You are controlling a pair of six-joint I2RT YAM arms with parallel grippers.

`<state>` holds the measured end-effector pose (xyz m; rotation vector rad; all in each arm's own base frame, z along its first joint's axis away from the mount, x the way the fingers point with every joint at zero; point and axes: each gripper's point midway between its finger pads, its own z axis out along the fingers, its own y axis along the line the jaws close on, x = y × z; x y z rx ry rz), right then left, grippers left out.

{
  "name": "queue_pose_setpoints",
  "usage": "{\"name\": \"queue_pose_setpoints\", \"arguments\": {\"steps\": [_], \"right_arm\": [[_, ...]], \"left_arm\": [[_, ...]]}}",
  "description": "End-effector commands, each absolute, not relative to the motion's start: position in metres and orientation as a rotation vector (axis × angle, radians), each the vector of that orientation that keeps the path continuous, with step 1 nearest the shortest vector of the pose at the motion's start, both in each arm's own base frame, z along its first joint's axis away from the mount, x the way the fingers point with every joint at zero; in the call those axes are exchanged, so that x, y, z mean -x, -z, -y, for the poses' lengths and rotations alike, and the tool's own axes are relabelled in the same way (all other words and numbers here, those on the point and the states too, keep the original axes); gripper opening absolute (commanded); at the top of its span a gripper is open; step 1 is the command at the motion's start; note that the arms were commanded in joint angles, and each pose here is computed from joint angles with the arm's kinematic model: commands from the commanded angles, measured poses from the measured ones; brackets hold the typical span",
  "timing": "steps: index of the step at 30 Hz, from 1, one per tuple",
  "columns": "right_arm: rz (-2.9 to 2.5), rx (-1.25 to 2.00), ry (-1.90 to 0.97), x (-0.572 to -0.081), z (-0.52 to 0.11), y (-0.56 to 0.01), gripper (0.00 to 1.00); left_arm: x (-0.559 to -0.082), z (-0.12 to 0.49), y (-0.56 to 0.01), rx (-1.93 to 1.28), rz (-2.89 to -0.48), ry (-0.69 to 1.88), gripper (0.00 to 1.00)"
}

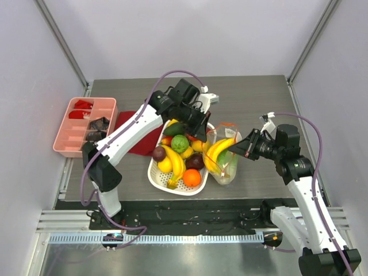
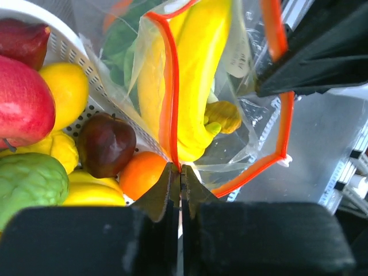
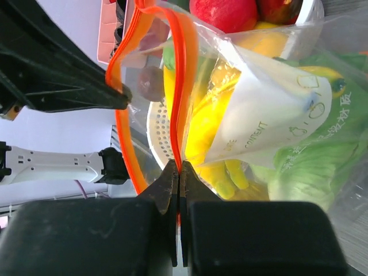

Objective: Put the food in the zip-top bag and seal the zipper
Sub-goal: Adjust the zipper food storage bag at the center of the board, then pick up the fake fruit from the bin.

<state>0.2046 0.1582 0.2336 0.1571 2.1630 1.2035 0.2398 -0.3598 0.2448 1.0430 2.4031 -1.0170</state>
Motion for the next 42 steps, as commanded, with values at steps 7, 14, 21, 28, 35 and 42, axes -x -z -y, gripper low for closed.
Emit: {"name": "queue_pose_setpoints", "arguments": {"steps": [7, 14, 21, 28, 35, 42], "right_arm": [[-2.113, -0.104, -1.162, -0.211, -0.156, -0.244, 0.01], [-2.123, -0.097, -1.161, -0.21, -0.157, -0.241, 0.01], [-2.123, -0.099, -1.158, -0.21, -0.156, -0.242, 0.01], [-2.123, -0.101, -1.159, -0.211, -0.156, -0.243, 0.01], [-2.126, -0.099, -1.152, -0.212, -0.156, -0.244, 0.01], [-2.132, -0.097, -1.145, -0.211, -0.156, -0.243, 0.01]], "left_arm": [[-0.248, 0.29, -0.291, -1.04, -2.221, 0.992, 1.0], [-0.258, 0.195, -0.238, -1.08, -2.236, 0.659, 1.0], [-0.262, 0.162, -0.183, -1.039, -2.368, 0.46, 0.99], [-0.273, 0.166, -0.163, -0.92, -2.438, 0.446, 0.95], [-0.272, 0.182, -0.148, -0.931, -2.478, 0.458, 0.88], [-0.261, 0.19, -0.135, -0.925, -2.518, 0.473, 0.78]]}}
